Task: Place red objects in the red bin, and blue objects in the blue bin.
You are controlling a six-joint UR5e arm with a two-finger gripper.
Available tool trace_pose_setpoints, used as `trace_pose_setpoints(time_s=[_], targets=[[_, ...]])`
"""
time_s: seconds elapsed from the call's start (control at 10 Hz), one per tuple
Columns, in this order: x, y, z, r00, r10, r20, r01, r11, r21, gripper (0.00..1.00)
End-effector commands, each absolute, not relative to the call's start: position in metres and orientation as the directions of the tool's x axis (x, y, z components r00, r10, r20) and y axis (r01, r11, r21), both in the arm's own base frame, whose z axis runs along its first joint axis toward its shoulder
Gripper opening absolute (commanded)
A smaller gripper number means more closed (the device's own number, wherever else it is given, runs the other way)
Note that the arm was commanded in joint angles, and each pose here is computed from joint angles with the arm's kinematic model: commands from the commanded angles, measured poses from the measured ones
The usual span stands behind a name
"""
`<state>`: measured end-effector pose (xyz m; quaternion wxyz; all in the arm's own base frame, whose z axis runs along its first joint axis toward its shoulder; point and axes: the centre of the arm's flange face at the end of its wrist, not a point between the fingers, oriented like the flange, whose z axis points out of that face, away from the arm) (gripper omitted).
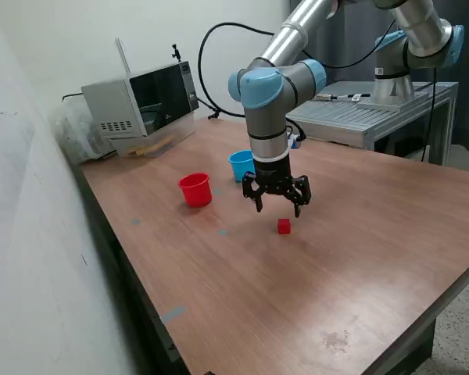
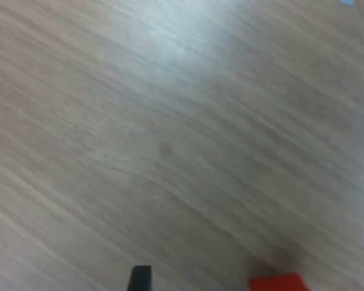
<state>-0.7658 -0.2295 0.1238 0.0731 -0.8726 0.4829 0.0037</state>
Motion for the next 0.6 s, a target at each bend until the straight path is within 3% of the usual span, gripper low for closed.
trace_pose_setpoints(time_s=[0.0, 0.1, 0.5], targets=[[-0.7532, -0.2619, 0.1226, 0.595, -0.802, -0.05, -0.801, -0.586, -0.125, 1.0], [-0.751, -0.2682, 0.1232, 0.599, -0.8, -0.022, -0.797, -0.593, -0.115, 1.0], [-0.7546, -0.2622, 0.1196, 0.617, -0.787, -0.025, -0.784, -0.61, -0.117, 1.0]])
